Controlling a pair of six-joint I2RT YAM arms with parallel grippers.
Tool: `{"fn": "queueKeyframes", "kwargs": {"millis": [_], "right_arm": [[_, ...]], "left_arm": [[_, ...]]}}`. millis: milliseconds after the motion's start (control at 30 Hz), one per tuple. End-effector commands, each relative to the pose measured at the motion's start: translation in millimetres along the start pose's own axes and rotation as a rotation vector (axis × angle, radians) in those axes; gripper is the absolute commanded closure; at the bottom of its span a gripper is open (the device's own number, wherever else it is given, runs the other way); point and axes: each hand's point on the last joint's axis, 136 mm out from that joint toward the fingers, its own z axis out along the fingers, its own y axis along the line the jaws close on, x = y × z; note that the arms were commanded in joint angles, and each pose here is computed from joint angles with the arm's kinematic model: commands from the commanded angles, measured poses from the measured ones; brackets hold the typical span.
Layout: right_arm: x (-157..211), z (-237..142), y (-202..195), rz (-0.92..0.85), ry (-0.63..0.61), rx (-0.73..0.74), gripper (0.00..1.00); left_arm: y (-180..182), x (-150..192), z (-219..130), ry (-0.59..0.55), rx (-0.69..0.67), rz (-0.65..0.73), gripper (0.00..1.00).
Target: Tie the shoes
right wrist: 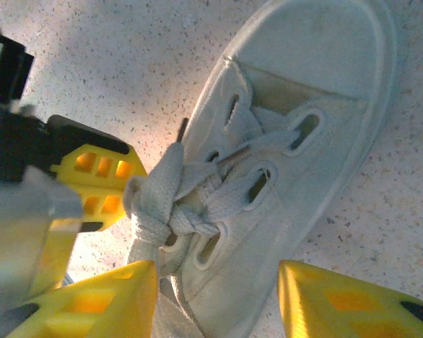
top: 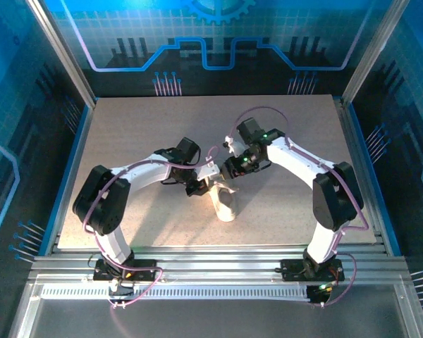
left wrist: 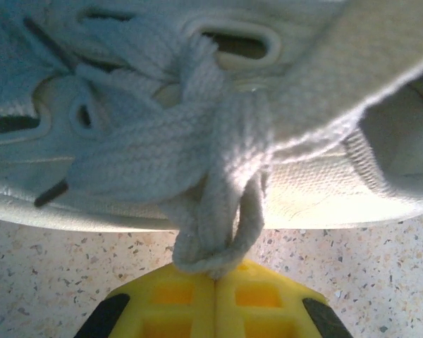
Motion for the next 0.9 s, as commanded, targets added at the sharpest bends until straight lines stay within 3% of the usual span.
{"fn": "queueKeyframes", "kwargs": {"millis": [0,300,867], "right_arm": [[-7.3,-10.4,1.2,0.049,-0.059,-0.023,0.52],[0.9,-10.0,14.5,0.095,-0.14,-0.176,0.51],[24.6,7.3,-0.8,0.104,-0.094,-0.154,0.51]], "left_arm": [[-9.7,-19.5,-9.4,-0.077,0.002,0.054,1.0],[-4.1,-36.4,-13.2,-0.137,-0.021,0.056,1.0],[-5.6,-46.5,-18.5,-0.172,-0.023,0.086,1.0]]}}
